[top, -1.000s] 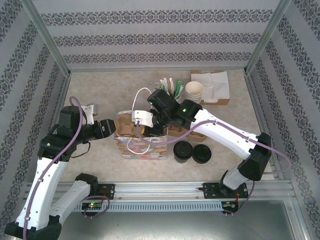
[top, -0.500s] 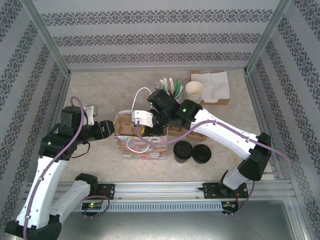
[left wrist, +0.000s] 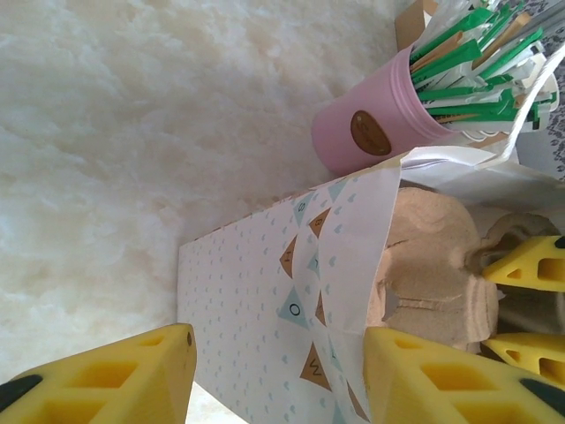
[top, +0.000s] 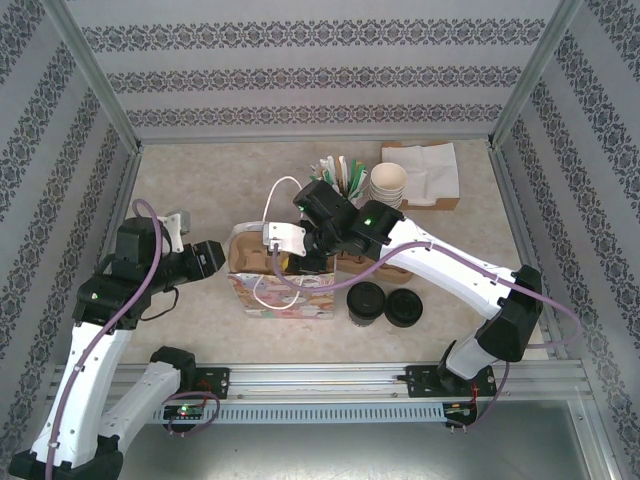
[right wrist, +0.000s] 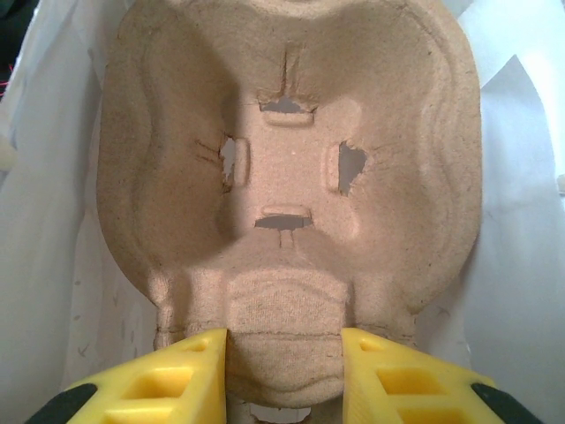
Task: Pack the takeout coffee
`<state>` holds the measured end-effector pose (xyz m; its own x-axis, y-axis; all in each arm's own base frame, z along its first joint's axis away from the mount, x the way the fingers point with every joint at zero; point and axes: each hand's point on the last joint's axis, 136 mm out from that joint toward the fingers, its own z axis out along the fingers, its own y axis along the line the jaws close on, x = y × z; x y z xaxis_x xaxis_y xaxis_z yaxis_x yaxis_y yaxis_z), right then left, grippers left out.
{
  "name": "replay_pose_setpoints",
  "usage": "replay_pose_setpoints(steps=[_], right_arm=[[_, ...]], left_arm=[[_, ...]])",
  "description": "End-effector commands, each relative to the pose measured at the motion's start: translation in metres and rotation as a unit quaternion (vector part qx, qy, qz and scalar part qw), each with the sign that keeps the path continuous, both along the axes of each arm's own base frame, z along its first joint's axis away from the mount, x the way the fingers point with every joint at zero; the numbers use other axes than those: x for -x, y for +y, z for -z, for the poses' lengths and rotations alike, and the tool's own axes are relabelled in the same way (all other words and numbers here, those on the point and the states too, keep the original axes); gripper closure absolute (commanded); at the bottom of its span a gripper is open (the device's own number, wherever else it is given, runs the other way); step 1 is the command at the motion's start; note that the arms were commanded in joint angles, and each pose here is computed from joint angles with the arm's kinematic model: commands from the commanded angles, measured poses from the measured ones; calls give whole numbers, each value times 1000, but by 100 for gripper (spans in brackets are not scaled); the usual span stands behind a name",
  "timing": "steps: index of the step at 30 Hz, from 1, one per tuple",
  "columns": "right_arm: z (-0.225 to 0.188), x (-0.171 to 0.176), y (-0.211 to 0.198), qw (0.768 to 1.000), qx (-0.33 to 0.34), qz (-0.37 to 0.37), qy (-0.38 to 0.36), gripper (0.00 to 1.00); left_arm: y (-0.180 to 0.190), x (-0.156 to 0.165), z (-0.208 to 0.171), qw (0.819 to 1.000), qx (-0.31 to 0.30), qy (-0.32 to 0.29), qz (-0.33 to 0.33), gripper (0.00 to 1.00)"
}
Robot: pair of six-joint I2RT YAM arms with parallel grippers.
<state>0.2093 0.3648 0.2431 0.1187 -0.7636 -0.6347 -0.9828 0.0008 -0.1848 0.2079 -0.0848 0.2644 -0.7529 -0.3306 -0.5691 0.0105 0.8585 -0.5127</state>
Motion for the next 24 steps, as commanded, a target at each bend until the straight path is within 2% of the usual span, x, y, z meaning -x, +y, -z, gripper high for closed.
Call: replay_pose_setpoints(steps=[1, 6, 20, 24], right_arm=[[1, 4, 0, 1000, 4, -3, 0, 66], [8, 4, 1, 1000, 17, -3, 4, 66], [25, 0, -6, 997, 79, 3, 19, 67], [22, 3, -4, 997, 76, -5, 32, 67]], left_arm=[[-8, -4, -12, 999, 34, -24, 5, 47], [-23, -6, -26, 994, 87, -60, 29, 47], [-36, -7, -30, 989, 124, -68, 54, 48], [-39, -5, -29, 987, 129, -70, 65, 49]])
